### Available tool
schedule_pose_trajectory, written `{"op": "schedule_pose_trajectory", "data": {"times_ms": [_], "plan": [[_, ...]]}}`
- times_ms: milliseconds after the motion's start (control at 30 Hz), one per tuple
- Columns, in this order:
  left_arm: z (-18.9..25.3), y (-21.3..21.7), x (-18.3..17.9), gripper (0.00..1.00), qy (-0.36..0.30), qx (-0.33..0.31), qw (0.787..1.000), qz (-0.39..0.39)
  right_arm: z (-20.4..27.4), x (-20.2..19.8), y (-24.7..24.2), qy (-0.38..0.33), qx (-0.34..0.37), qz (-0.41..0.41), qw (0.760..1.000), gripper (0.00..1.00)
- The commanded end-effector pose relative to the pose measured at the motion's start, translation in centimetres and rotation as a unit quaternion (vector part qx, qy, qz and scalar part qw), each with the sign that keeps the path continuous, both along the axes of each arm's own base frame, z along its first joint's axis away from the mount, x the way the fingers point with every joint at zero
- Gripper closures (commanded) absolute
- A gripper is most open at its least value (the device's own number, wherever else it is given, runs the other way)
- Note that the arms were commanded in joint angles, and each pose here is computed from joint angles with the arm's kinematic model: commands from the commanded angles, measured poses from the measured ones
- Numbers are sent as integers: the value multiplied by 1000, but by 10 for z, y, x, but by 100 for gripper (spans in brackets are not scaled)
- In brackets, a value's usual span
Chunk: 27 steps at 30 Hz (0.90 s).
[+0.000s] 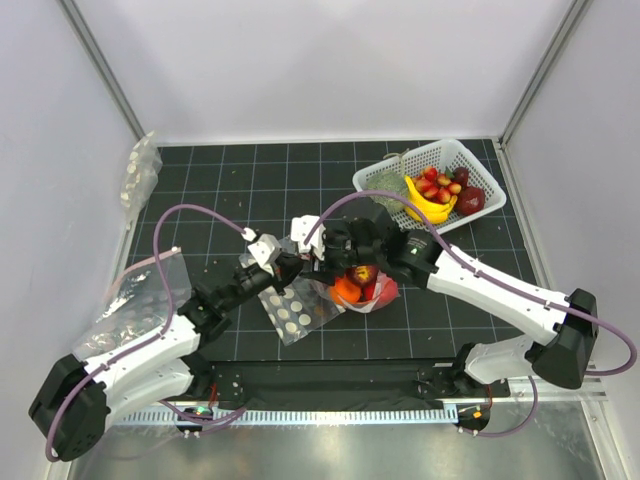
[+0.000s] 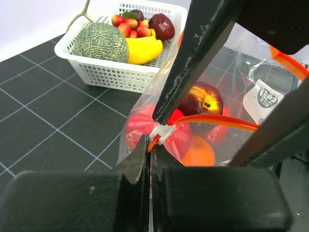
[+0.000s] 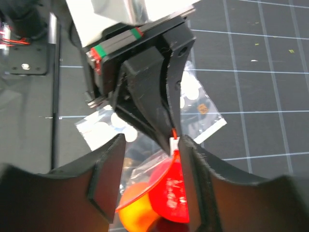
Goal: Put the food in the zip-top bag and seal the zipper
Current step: Zip the zipper food storage bag at the center of the board.
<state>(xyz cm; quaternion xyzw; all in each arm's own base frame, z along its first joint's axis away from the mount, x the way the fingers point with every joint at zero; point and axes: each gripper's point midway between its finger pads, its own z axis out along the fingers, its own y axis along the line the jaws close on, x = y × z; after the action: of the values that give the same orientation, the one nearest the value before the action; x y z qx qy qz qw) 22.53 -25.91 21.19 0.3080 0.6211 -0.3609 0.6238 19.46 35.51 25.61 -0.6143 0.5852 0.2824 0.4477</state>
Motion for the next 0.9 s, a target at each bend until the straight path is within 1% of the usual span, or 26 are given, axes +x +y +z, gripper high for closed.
{"op": "schedule_pose_trajectory", "data": {"times_ms": [0,33,67,100,133,167,267,367,467,600,700,767,867], "plan": [[30,-1,-1,100,-30,-26,999,-6,30,16,3,-60,14,-25,998,48],[30,-1,-1,100,-30,-26,999,-6,30,17,3,-63,16,-28,997,50],[31,-1,-1,100,-31,-28,999,-6,31,18,4,-65,17,-31,997,58],[31,-1,-2,100,-31,-28,999,-7,30,19,4,-63,15,-34,997,62],[32,-1,-1,100,-31,-29,999,-6,29,21,3,-65,13,-41,997,66],[33,-1,-2,100,-32,-30,999,-6,29,22,3,-66,13,-43,997,67],[34,-1,-3,100,-33,-31,999,-9,26,24,1,-70,10,-49,996,67],[34,-1,-3,100,-31,-32,999,-10,20,26,1,-72,5,-49,996,63],[34,-1,-3,100,-32,-31,999,-11,14,29,0,-69,-8,-54,996,63],[35,-2,-4,100,-32,-32,999,-12,12,29,1,-66,-12,-54,996,65],[35,-1,-4,100,-32,-32,999,-11,11,27,2,-62,-13,-49,997,68],[35,-1,-5,100,-33,-33,999,-13,10,26,2,-61,-16,-49,997,83],[34,0,-2,100,-26,-32,999,-5,9,27,-1,-61,-23,-52,997,99]]}}
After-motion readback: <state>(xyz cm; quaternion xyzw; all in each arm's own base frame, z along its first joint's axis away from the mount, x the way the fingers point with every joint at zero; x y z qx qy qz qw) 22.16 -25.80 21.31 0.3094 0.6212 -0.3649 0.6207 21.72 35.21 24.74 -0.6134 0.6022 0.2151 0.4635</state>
